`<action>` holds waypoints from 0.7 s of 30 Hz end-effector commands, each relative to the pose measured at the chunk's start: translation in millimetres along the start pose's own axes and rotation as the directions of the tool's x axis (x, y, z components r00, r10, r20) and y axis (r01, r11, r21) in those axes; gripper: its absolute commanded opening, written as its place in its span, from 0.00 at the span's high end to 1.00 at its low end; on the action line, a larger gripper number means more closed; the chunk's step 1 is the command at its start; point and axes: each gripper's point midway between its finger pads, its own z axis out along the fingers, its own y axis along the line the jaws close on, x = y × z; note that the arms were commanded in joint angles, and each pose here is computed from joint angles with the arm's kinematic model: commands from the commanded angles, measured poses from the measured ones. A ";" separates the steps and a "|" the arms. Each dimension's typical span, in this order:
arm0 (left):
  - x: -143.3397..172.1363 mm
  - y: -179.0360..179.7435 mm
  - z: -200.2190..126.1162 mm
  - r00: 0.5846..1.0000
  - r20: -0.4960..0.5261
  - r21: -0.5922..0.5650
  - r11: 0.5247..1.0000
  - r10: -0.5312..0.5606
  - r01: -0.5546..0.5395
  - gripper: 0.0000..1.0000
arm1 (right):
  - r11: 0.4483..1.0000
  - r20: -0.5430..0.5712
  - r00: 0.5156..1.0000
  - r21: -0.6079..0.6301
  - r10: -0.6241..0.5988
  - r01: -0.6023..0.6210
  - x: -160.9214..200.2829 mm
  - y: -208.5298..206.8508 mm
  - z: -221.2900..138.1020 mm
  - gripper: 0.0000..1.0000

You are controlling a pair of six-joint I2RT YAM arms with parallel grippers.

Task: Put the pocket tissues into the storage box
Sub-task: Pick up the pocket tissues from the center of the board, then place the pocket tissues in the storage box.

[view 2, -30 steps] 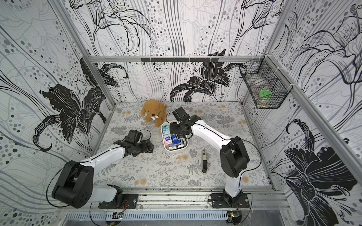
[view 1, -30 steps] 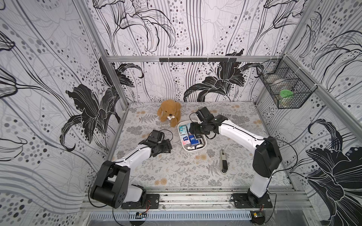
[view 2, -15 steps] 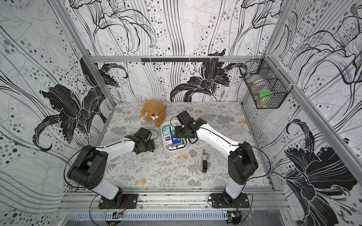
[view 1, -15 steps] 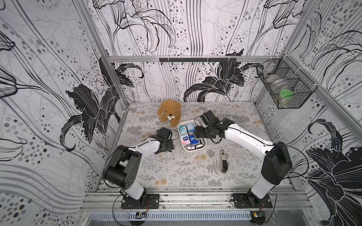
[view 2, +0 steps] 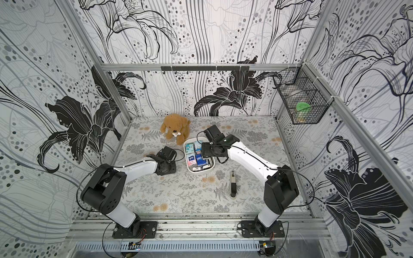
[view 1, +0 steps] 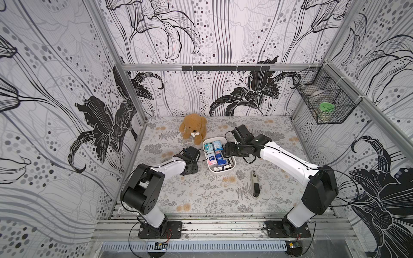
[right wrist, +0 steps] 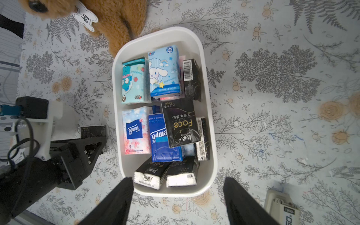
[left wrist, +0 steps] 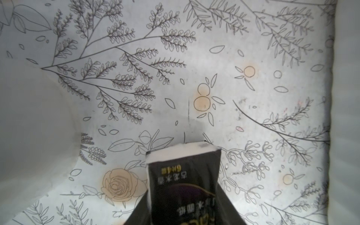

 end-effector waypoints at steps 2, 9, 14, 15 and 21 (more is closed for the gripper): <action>-3.3 0.5 -12.0 1.000 0.025 0.013 1.000 -0.015 0.014 0.62 | 0.999 -0.013 1.000 0.034 0.005 -0.005 4.5 -8.6 -0.9 0.21; -17.7 -7.4 -40.3 0.997 0.060 0.067 0.997 -0.040 0.036 0.59 | 0.999 -0.009 1.000 0.044 0.000 0.001 4.6 -11.1 -2.6 0.21; -35.6 -30.8 -75.0 0.992 0.092 0.211 0.975 -0.088 0.067 0.57 | 0.998 0.004 1.000 0.066 0.001 -0.002 4.6 -17.2 -4.3 0.21; -38.8 -35.7 -81.1 0.991 0.095 0.240 0.968 -0.098 0.073 0.56 | 0.998 0.005 1.000 0.067 0.004 -0.005 4.7 -18.1 -4.4 0.21; -52.4 -73.6 -111.8 0.984 0.091 0.416 0.903 -0.156 0.105 0.56 | 0.997 0.003 1.000 0.080 0.012 -0.012 7.3 -25.0 -3.7 0.21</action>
